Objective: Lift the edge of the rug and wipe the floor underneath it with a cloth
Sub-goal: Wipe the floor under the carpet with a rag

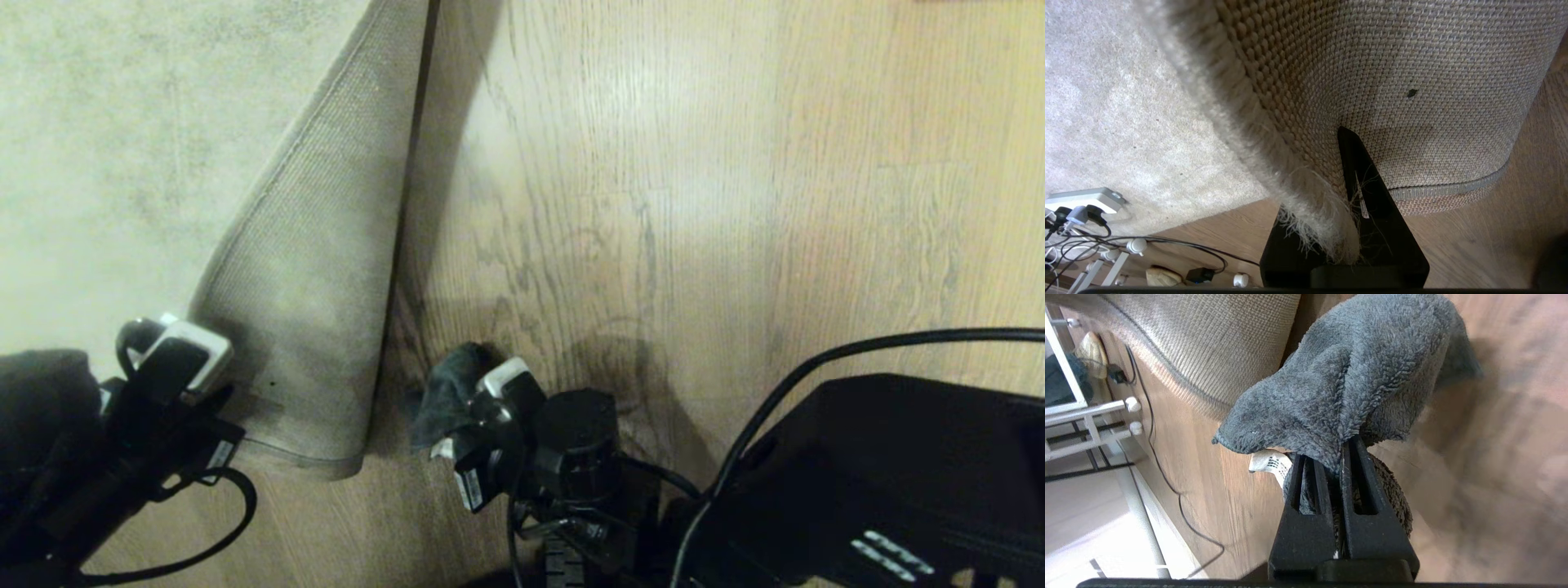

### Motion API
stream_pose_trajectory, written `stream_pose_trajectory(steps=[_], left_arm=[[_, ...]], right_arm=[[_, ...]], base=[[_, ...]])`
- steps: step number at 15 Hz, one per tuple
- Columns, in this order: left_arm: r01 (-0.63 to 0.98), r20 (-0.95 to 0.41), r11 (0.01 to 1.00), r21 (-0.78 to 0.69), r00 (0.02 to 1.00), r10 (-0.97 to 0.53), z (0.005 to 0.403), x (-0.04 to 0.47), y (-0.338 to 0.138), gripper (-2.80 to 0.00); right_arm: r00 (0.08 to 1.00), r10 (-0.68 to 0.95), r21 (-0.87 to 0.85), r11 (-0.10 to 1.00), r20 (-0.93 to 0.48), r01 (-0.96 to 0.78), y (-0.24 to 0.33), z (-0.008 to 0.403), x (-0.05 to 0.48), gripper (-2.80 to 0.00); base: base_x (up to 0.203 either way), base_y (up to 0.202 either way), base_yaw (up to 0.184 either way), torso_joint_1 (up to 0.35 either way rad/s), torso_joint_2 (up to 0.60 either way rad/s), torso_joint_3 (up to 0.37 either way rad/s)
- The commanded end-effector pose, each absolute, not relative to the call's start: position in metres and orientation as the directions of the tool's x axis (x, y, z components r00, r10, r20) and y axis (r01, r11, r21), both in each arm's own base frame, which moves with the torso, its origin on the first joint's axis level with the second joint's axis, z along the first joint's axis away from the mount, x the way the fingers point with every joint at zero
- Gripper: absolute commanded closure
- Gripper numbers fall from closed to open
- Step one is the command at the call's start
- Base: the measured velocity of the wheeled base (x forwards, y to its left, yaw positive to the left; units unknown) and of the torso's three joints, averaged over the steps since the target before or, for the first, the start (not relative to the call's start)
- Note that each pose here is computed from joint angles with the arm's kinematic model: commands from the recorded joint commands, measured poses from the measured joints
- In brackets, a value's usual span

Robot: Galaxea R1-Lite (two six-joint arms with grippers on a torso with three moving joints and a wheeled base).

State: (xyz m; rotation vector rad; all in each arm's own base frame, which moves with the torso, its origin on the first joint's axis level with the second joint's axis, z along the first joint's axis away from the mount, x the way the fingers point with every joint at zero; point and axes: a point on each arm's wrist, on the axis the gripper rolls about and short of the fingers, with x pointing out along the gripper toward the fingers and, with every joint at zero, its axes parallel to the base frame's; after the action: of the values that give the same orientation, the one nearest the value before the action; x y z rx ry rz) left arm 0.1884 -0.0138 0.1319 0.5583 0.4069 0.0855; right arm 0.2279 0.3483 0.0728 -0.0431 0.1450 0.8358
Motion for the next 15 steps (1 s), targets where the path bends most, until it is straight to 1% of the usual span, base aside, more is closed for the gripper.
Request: stream_pose_trajectory(steps=[1, 4, 7, 10, 15], left_arm=[[0.031, -0.353, 0.845, 0.533, 0.917, 0.189, 0.131, 0.189, -0.014, 0.0], [0.032, -0.354, 0.845, 0.534, 0.916, 0.189, 0.131, 0.189, -0.014, 0.0], [0.037, -0.361, 0.844, 0.535, 0.913, 0.189, 0.129, 0.187, -0.014, 0.0], [0.036, -0.36, 0.845, 0.534, 0.914, 0.189, 0.129, 0.187, -0.014, 0.0], [0.036, -0.36, 0.844, 0.535, 0.914, 0.189, 0.129, 0.187, -0.014, 0.0]], right_arm=[[0.66, 0.735, 0.019, 0.67, -0.153, -0.742, 0.364, 0.053, 0.237, 0.0], [0.682, 0.723, 0.041, 0.689, -0.109, -0.723, 0.371, 0.055, 0.252, 0.0], [0.712, 0.701, 0.057, 0.712, -0.021, -0.7, 0.38, 0.07, 0.273, 0.0], [0.736, 0.676, 0.065, 0.734, 0.027, -0.676, 0.381, 0.084, 0.291, 0.0], [0.747, 0.659, 0.071, 0.744, 0.086, -0.664, 0.372, 0.114, 0.296, 0.0]], base=[[0.0, 0.0, 0.0, 0.0, 0.0, 0.0], [0.0, 0.0, 0.0, 0.0, 0.0, 0.0], [0.0, 0.0, 0.0, 0.0, 0.0, 0.0], [0.0, 0.0, 0.0, 0.0, 0.0, 0.0], [0.0, 0.0, 0.0, 0.0, 0.0, 0.0]])
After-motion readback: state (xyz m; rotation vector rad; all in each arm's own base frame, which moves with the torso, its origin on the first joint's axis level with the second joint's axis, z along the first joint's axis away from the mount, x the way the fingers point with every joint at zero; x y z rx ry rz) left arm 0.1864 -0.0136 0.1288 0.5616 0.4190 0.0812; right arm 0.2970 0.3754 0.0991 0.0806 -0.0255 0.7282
